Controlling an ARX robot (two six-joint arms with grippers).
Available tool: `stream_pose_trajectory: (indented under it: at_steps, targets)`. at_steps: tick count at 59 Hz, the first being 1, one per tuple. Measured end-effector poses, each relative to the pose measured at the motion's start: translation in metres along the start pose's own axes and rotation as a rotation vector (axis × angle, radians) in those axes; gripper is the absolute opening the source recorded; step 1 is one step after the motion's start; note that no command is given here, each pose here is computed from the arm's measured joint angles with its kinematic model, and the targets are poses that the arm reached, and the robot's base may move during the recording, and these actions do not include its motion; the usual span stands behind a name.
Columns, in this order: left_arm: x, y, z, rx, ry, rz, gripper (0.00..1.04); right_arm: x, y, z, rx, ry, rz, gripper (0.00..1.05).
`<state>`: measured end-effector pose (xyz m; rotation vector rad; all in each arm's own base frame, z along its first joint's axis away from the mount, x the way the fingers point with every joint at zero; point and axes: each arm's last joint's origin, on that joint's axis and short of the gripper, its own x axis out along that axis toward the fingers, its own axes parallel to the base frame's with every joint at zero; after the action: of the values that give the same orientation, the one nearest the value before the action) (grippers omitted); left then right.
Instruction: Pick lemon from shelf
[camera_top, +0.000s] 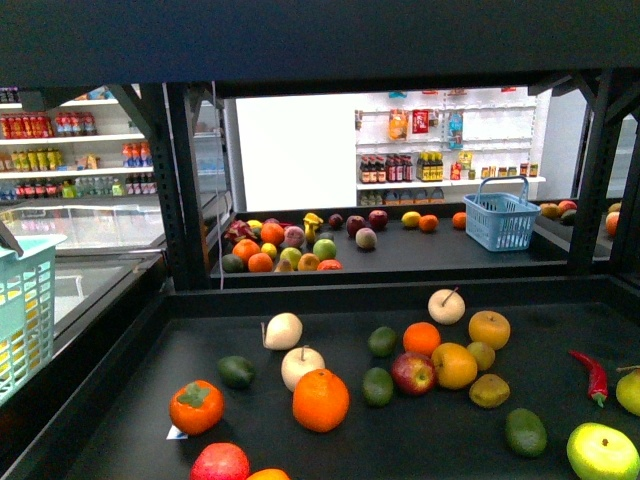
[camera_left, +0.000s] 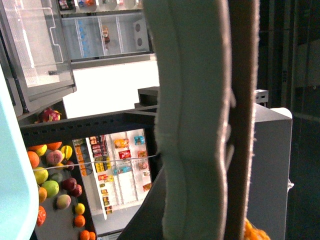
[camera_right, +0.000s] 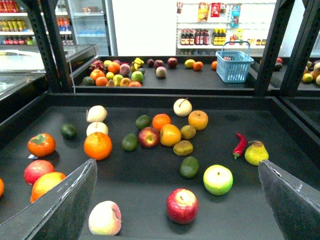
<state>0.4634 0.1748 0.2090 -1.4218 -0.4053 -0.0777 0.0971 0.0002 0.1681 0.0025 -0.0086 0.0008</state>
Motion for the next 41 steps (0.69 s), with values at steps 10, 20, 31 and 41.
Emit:
stream_pose_trajectory:
  at_steps: [10,20,31,41]
  targets:
    - [-0.019,0.008,0.013,0.023,0.025,0.013,0.13,0.0,0.0,0.0,0.0,0.0,0.0,0.97]
    - [-0.032,0.016,0.025,0.099,0.024,0.045,0.42,0.0,0.0,0.0,0.0,0.0,0.0,0.97]
    - [-0.039,0.019,0.025,0.127,0.039,0.091,0.75,0.0,0.0,0.0,0.0,0.0,0.0,0.97]
    - [-0.045,0.019,0.027,0.152,0.044,0.12,0.97,0.0,0.0,0.0,0.0,0.0,0.0,0.97]
